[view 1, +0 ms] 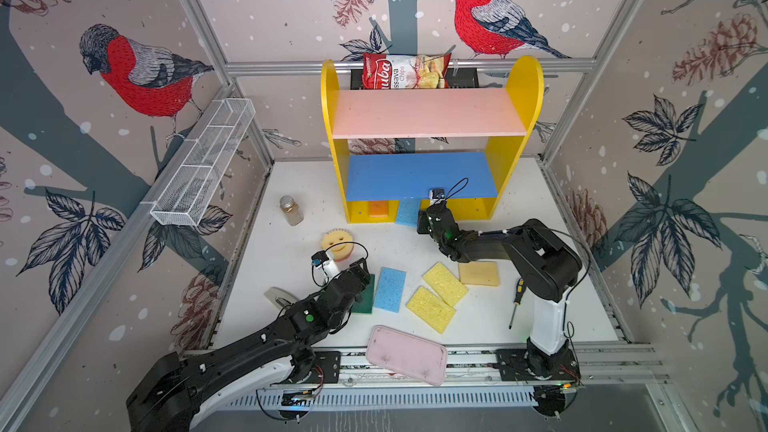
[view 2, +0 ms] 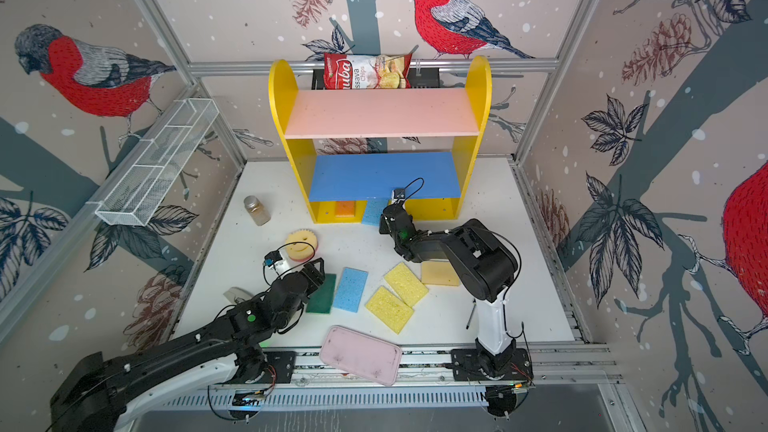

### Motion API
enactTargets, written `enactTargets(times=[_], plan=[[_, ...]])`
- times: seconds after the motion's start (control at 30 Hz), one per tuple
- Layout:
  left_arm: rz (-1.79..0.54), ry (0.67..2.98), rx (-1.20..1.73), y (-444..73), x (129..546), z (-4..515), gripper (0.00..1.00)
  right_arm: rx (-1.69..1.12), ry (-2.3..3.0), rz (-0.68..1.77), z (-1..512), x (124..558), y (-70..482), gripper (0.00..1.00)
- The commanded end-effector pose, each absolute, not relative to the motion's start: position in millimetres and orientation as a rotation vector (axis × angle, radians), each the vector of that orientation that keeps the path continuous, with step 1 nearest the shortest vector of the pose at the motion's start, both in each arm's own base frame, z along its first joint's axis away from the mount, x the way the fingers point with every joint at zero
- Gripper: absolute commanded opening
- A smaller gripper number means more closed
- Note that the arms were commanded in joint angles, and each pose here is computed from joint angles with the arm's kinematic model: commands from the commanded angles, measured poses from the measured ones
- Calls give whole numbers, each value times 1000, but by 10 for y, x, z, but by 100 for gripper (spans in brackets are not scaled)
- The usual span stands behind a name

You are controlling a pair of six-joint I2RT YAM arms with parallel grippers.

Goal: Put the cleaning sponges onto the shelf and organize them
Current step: 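Set the blue sponge upright under the blue shelf beside the orange sponge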

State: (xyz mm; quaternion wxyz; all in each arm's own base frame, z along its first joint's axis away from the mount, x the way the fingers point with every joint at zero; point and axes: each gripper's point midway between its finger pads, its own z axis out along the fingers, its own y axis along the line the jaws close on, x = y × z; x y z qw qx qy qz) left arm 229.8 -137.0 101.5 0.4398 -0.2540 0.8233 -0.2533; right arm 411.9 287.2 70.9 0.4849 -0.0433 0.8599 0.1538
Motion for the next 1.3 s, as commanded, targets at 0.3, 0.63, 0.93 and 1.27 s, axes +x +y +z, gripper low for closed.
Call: enactTargets(times=[0.3, 0.63, 0.93, 1.27], plan=[[-606, 2028, -634, -1323, 2306, 1002, 73, -197, 2177, 849, 618, 3364, 3425, 0], [-600, 2030, -636, -1310, 2300, 965, 74, -84, 2205, 917, 274, 3518, 3444, 0], [-589, 2031, -638, -1288, 2294, 943, 74, 66, 2209, 913, 86, 3794, 3327, 1], [-590, 2040, -639, -1288, 2281, 917, 74, 172, 2194, 927, 13, 3987, 3251, 1]])
